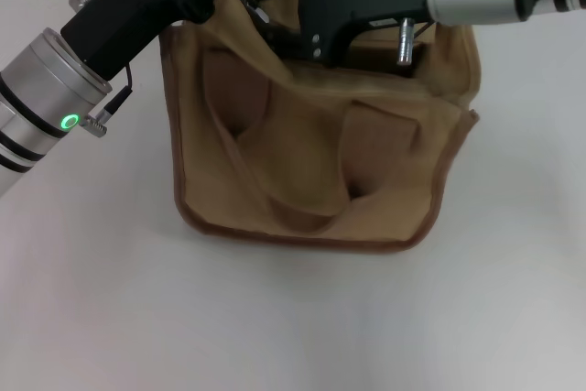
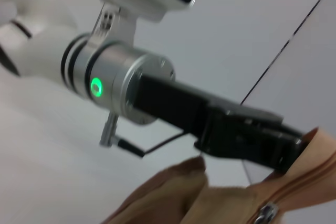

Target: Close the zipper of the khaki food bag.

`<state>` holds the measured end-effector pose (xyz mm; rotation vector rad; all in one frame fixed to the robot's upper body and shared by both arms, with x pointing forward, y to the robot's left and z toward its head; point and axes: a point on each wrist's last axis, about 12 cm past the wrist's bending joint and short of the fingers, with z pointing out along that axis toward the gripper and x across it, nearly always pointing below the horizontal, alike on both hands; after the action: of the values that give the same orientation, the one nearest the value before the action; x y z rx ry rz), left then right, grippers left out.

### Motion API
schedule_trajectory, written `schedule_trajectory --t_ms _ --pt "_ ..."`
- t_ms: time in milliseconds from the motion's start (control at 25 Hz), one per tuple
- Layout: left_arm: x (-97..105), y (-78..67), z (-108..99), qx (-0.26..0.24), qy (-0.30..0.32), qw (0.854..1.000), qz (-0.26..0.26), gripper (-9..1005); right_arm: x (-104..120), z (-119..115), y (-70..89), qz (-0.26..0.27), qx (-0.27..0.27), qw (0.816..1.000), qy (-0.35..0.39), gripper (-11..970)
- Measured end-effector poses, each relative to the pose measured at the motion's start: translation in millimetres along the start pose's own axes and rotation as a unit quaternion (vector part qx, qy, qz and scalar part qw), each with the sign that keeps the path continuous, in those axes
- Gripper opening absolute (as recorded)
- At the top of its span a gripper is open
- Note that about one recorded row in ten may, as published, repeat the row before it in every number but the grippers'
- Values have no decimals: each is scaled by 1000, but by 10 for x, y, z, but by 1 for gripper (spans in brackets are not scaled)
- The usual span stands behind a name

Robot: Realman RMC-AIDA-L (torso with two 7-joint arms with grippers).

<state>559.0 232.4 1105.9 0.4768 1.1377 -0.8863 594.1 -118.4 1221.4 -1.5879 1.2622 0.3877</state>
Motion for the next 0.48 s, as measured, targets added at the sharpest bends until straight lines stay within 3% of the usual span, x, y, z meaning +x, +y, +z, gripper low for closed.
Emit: schedule_trajectory --t_ms 480 --pt "-3 0 -20 -1 -1 1000 0 23 46 -82 -76 16 34 999 -9 399"
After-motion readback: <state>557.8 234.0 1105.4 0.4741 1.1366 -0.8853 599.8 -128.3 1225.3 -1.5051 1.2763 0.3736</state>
